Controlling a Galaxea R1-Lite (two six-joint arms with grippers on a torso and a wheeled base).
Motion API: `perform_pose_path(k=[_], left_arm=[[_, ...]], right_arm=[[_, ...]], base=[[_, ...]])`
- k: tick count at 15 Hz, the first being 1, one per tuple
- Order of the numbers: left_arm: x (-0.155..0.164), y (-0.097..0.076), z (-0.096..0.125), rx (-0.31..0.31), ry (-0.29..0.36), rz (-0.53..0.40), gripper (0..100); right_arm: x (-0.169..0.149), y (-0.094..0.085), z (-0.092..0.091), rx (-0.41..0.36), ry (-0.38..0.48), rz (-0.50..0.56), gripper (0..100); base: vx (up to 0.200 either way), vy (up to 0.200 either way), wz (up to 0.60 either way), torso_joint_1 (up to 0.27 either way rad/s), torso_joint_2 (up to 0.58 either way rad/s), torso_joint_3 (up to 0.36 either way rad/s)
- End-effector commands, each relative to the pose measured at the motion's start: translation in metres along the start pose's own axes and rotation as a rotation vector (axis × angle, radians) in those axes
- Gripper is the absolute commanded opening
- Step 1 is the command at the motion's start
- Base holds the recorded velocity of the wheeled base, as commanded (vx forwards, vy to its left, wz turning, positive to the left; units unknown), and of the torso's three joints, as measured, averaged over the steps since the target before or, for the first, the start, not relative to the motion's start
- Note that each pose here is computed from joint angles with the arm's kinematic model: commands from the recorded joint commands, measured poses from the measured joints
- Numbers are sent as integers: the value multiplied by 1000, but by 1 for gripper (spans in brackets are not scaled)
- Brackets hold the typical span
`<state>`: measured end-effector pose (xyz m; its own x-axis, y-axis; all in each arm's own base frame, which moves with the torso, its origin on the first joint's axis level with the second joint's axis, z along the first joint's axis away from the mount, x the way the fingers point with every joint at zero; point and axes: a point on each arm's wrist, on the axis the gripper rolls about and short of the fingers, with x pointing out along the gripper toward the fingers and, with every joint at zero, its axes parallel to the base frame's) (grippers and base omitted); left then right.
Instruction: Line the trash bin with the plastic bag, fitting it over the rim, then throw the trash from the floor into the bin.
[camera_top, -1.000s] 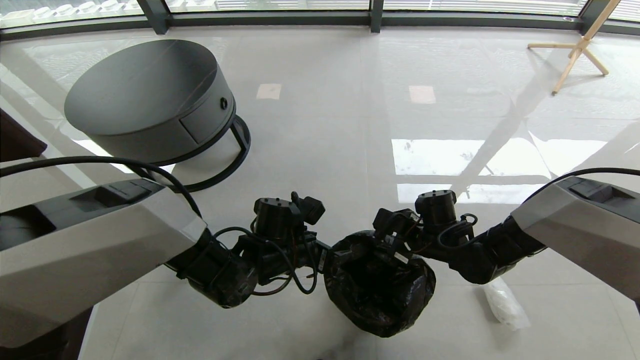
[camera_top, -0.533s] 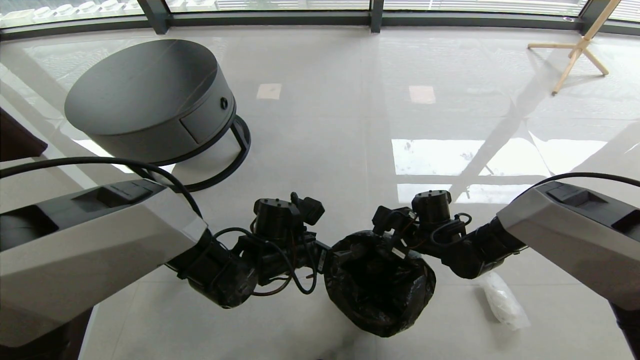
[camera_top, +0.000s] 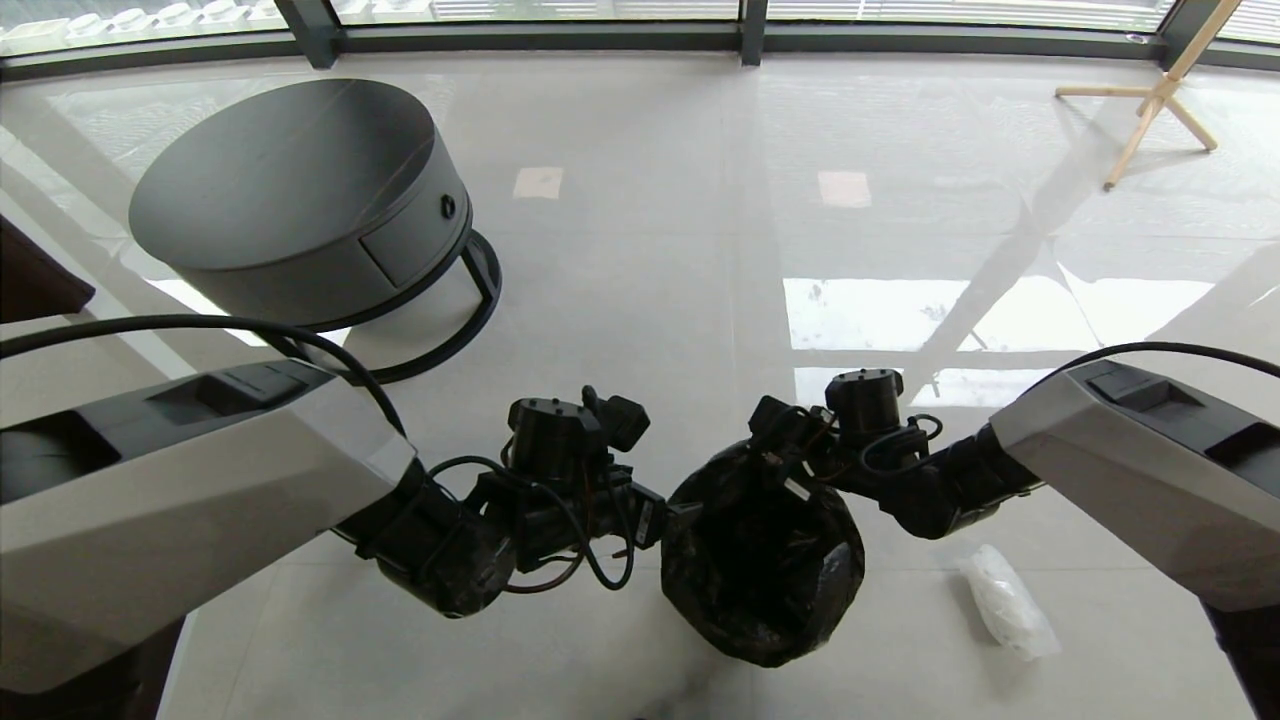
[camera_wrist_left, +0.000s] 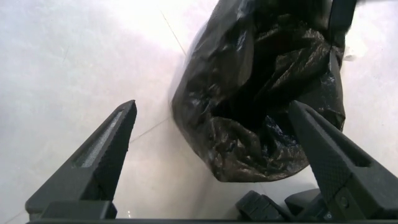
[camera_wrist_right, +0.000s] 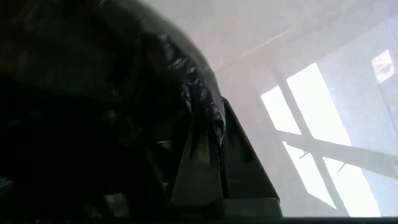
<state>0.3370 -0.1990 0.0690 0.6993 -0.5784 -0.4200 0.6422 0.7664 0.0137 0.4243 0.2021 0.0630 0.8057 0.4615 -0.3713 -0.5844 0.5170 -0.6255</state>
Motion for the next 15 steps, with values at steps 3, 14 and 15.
perform_pose_path(k=[3,14,15], left_arm=[[1,0,-3,0,3,-1,100],[4,-1,-8,8,-6,-2,100],[5,-1,-10,9,-15,-1,100]], right_arm=[[15,-19,-7,17,-10,-30,0],[49,-9,-37,54,-7,18,0],[51,-8,-38,54,-7,18,0]], base=[[0,0,0,0,0,0],[0,0,0,0,0,0],[0,0,0,0,0,0]])
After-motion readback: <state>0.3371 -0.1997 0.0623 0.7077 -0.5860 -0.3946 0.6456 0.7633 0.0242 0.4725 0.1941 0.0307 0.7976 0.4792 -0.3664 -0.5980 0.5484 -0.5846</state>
